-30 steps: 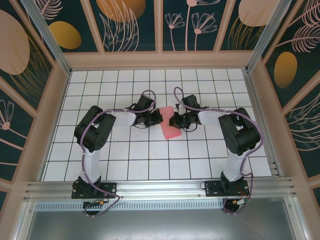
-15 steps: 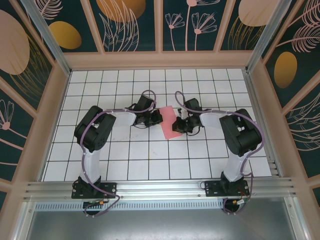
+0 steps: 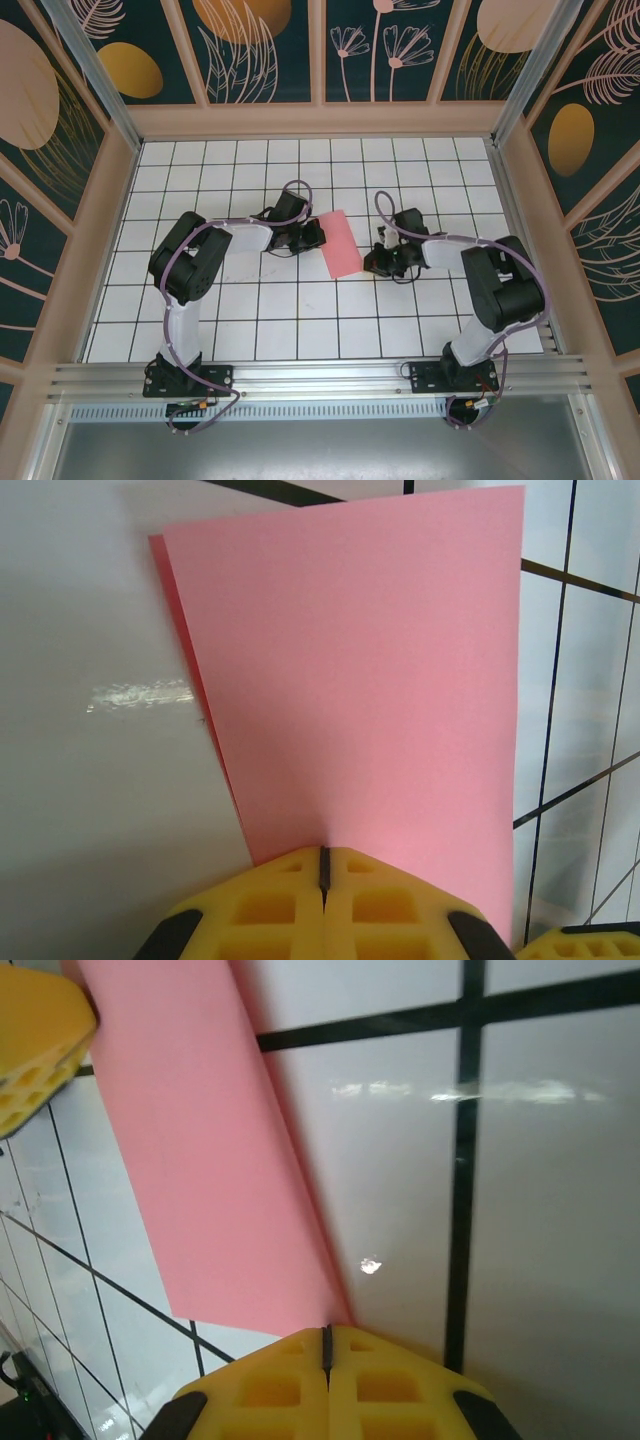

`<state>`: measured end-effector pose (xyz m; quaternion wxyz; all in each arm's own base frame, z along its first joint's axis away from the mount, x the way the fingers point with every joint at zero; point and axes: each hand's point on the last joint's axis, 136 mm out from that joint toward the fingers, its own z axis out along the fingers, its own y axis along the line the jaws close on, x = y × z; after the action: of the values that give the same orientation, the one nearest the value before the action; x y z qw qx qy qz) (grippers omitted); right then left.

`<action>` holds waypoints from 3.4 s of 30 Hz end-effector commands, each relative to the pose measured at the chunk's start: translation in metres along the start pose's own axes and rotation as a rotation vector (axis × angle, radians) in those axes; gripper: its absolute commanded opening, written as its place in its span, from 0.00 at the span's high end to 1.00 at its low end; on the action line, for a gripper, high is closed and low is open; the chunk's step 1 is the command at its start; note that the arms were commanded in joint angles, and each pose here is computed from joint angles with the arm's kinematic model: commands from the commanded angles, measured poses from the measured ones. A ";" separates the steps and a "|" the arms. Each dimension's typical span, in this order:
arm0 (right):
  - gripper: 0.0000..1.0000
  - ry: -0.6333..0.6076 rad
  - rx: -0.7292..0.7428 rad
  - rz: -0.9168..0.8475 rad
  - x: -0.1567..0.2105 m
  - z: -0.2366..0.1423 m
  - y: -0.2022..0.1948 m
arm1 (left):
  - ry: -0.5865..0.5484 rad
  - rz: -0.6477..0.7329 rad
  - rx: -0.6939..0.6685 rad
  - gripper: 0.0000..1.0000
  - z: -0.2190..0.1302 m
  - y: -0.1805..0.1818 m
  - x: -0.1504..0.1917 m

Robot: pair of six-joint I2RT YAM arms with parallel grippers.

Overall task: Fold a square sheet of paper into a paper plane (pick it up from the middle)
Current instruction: Fold the square sheet of paper in half at the center of the table, then rotate the paper at the center of the table.

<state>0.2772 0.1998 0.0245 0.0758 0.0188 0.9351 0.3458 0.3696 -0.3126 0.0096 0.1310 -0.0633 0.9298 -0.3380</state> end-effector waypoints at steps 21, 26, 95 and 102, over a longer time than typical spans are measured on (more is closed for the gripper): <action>1.00 0.001 -0.007 -0.021 -0.038 0.038 0.014 | 0.093 -0.080 -0.385 1.00 0.006 0.115 0.045; 1.00 0.040 0.020 0.025 -0.008 0.032 -0.013 | 0.092 -0.081 -0.393 1.00 0.006 0.116 0.045; 0.71 -0.174 -0.009 -0.018 -0.005 0.028 0.110 | -0.303 -0.092 0.132 0.64 -0.131 -0.009 -0.015; 0.89 -0.193 -0.088 0.008 -0.030 0.016 0.096 | -0.259 -0.104 0.179 0.79 -0.120 -0.034 0.007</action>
<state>0.3054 0.2835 0.0875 0.1736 0.0583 0.9099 0.3722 0.3348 -0.2501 0.1047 0.2407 -0.1444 0.8818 -0.3790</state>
